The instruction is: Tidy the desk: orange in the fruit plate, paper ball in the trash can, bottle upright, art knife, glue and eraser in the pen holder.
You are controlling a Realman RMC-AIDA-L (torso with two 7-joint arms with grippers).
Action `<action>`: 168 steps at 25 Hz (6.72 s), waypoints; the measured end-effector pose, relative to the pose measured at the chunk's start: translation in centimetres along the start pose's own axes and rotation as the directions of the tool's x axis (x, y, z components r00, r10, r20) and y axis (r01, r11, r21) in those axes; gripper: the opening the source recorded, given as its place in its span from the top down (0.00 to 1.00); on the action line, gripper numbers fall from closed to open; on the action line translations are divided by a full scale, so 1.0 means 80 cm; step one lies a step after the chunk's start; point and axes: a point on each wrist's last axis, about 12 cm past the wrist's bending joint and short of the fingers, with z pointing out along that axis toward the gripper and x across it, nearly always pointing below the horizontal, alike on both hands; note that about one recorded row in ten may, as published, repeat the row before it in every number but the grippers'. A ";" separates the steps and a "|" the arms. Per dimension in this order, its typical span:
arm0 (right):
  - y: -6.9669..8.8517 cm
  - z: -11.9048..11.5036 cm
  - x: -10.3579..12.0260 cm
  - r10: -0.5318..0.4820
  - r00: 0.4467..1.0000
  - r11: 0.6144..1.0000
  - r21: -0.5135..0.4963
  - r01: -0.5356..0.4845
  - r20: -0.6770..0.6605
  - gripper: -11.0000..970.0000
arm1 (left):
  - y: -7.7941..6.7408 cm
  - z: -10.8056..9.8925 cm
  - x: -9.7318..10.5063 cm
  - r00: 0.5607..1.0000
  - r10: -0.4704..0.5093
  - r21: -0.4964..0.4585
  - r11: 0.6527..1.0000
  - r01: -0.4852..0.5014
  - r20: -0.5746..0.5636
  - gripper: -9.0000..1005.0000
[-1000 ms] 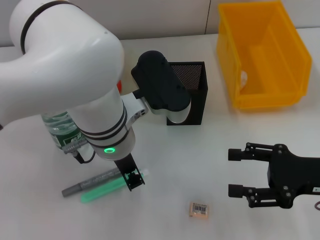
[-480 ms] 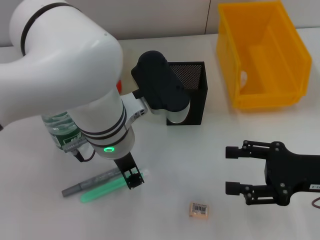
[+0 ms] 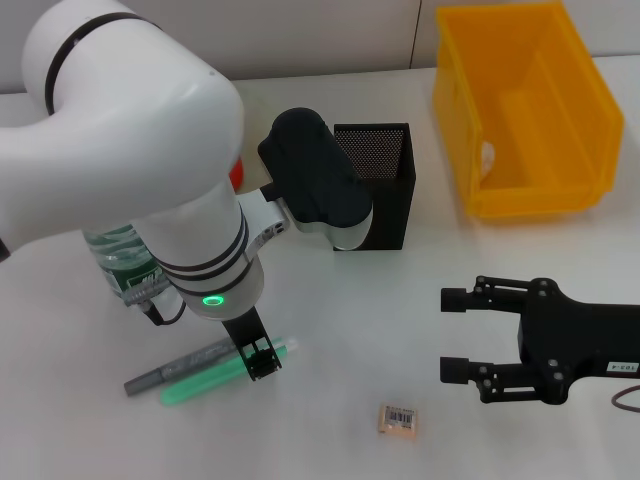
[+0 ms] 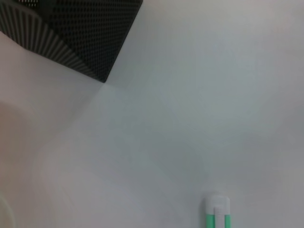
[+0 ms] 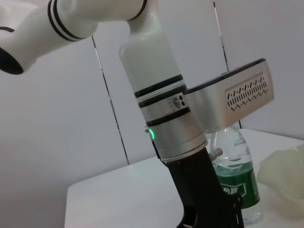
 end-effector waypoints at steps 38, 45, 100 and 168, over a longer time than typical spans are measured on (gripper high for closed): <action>-0.011 0.010 -0.009 -0.017 1.000 1.000 -0.005 0.017 -0.003 0.21 | 0.002 0.008 0.003 1.000 0.010 0.017 1.000 -0.010 0.004 0.74; -0.011 0.010 -0.009 -0.016 1.000 1.000 -0.005 0.016 -0.003 0.21 | 0.003 0.010 0.004 1.000 0.007 0.016 1.000 -0.007 0.005 0.78; -0.002 -0.022 0.008 0.032 0.999 0.997 0.072 -0.030 -0.023 0.21 | 0.005 -0.018 -0.018 0.992 0.027 -0.067 0.998 -0.019 0.121 0.80; 0.010 -0.021 0.018 0.074 0.997 0.995 0.069 -0.073 -0.011 0.21 | 0.050 -0.154 0.052 0.410 0.097 -0.020 0.982 -0.189 0.907 0.80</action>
